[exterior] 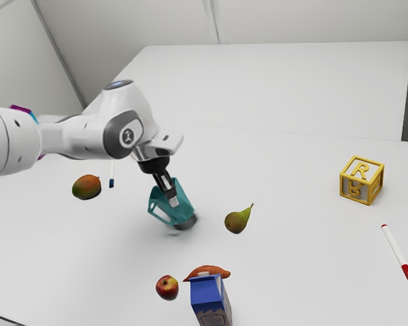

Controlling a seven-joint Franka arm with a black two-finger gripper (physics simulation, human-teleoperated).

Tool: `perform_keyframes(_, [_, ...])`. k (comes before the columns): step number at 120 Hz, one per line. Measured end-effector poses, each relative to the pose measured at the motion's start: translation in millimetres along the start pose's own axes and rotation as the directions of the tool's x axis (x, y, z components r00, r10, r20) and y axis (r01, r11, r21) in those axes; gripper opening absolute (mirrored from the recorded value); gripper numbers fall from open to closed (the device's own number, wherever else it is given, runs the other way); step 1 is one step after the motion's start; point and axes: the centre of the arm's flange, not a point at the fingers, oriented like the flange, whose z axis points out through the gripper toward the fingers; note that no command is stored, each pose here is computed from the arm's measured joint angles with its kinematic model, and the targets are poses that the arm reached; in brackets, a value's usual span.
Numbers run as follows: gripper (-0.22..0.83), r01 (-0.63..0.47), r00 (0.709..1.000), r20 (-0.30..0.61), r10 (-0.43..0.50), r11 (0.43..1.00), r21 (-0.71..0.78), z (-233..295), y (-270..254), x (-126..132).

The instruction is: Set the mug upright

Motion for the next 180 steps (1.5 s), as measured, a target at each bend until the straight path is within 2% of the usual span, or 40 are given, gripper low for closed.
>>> perform_keyframes(35, [-0.17, 0.067, 0.994, 0.074, -0.074, 0.994, 0.092, 15.3, 5.0, -1.8])
perform_keyframes(56, [-0.15, 0.114, 0.989, 0.082, -0.124, 0.987, 0.115, 21.0, 8.0, -0.7])
perform_keyframes(63, [-0.09, 0.132, 0.987, 0.079, -0.142, 0.984, 0.117, 21.0, 8.1, -0.6])
perform_keyframes(85, [0.21, 0.172, 0.982, 0.062, -0.181, 0.976, 0.133, 13.8, 12.0, 2.3])
perform_keyframes(100, [0.35, 0.184, 0.98, 0.042, -0.192, 0.972, 0.149, 3.4, 18.1, 7.7])
perform_keyframes(119, [0.46, 0.201, 0.979, -0.006, -0.204, 0.96, 0.197, -32.3, 28.0, 12.9])
perform_keyframes(144, [0.55, 0.232, 0.973, -0.053, -0.226, 0.95, 0.208, -76.4, 38.8, 28.8])
perform_keyframes(164, [0.59, 0.309, 0.949, -0.136, -0.285, 0.928, 0.209, -163.9, 41.0, 49.5])
perform_keyframes(180, [0.6, 0.345, 0.936, -0.142, -0.322, 0.92, 0.188, -211.6, 49.2, 55.9])
